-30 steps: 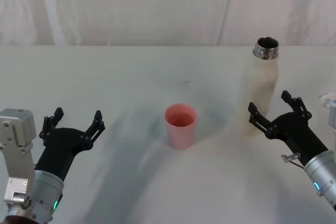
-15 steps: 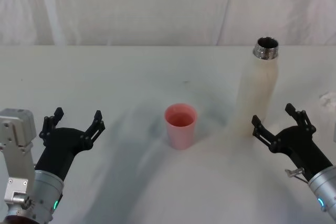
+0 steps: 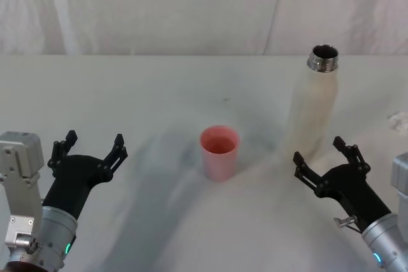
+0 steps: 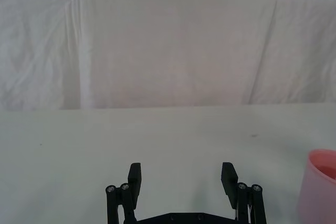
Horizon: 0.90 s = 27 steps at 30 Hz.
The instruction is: Grasp the thermos with one hand and pour water into the cup lid.
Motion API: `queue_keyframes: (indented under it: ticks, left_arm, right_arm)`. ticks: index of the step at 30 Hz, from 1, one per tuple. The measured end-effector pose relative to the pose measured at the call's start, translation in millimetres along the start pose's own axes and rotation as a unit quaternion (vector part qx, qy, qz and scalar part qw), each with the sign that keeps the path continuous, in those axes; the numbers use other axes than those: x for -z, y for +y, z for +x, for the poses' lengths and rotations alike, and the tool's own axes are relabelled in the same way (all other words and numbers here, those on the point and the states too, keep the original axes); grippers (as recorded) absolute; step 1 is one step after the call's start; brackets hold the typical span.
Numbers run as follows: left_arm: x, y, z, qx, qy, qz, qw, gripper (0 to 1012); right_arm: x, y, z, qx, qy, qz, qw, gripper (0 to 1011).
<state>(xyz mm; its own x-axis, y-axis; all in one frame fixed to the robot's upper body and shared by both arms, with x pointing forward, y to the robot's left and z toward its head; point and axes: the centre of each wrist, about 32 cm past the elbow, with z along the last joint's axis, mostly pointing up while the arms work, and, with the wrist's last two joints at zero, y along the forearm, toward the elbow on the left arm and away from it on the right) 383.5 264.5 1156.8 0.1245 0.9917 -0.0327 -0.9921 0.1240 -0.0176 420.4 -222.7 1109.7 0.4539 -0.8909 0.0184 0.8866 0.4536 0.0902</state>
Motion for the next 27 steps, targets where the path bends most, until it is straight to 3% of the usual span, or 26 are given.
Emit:
queue_keyframes:
  ticks: [8,27]
  left_arm:
    - [0.0,0.0,0.0,0.0,0.0,0.0,1.0,1001]
    - [0.0,0.0,0.0,0.0,0.0,0.0,1.0,1001]
  right_arm:
    - [4.2,5.3,-9.5,-0.006,0.006,0.004,1.0,1000]
    - [4.5,6.3,-10.1,-0.007,0.008,0.005,0.9999,1000]
